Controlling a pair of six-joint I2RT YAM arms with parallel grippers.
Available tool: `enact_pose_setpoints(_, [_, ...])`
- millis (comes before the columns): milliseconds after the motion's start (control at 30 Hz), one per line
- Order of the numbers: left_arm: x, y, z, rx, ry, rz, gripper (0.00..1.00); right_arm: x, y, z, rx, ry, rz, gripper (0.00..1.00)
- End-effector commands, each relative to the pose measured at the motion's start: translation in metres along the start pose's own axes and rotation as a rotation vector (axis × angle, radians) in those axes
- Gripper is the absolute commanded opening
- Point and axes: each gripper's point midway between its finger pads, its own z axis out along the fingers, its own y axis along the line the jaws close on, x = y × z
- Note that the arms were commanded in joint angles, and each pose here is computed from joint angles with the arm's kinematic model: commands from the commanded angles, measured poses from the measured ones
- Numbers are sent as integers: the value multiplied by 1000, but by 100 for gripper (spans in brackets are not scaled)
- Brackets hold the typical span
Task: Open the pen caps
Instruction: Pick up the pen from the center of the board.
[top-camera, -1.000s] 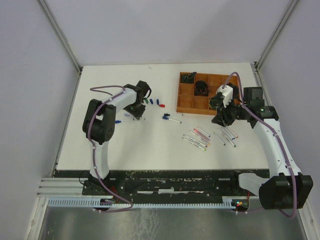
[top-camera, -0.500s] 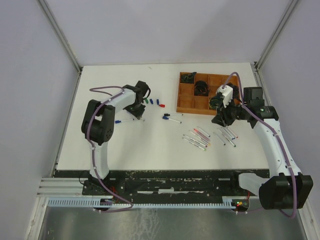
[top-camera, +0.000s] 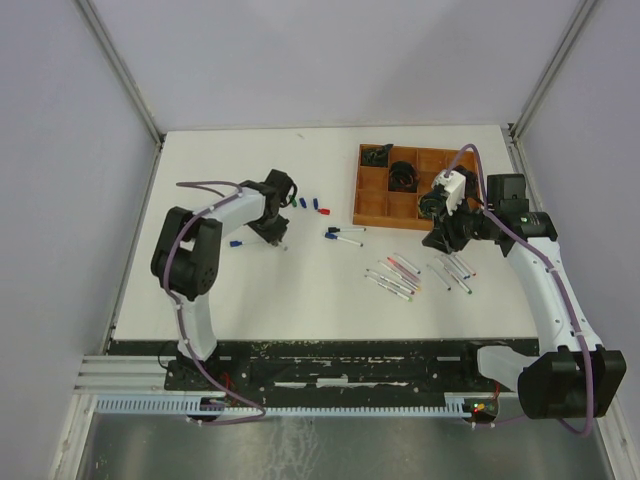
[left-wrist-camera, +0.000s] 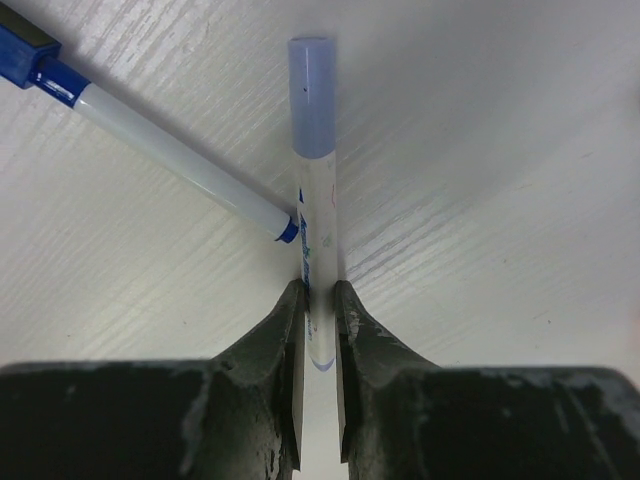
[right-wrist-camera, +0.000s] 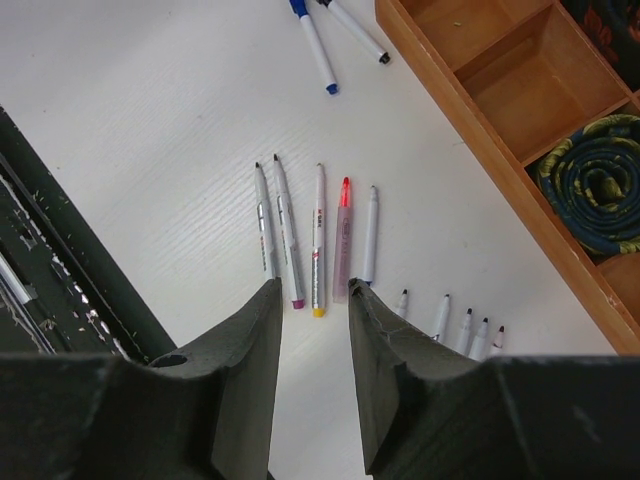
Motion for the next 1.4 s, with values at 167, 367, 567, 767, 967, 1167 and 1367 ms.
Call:
enact_pose_setpoints(167, [-4,-11,-58,195,-117,147,3,-10,18,3,-103,-56,-9,41])
enact_pose_setpoints(367, [13,-20,-84,362,-127,237,3,-14,27,2,-147,-83,-6,41])
enact_pose_setpoints(567, [57,-45,-154,852,-191,418,3,-34,60,-3,-327,-217,20,46])
enact_pose_setpoints(767, [109,-44,-249,1480,-286,612,3,-47,77,-5,-435,-334,64,54])
enact_pose_setpoints(967, [155,-40,-303,1740,-449,754,3,-59,79,-5,-482,-379,133,56])
enact_pose_setpoints(1167, [169,-50,-327,1838,-514,691,3,-67,86,-9,-501,-427,107,58])
enact_pose_setpoints(1367, [188,-61,-339,1868,-519,679,3,-83,89,-18,-480,-526,126,66])
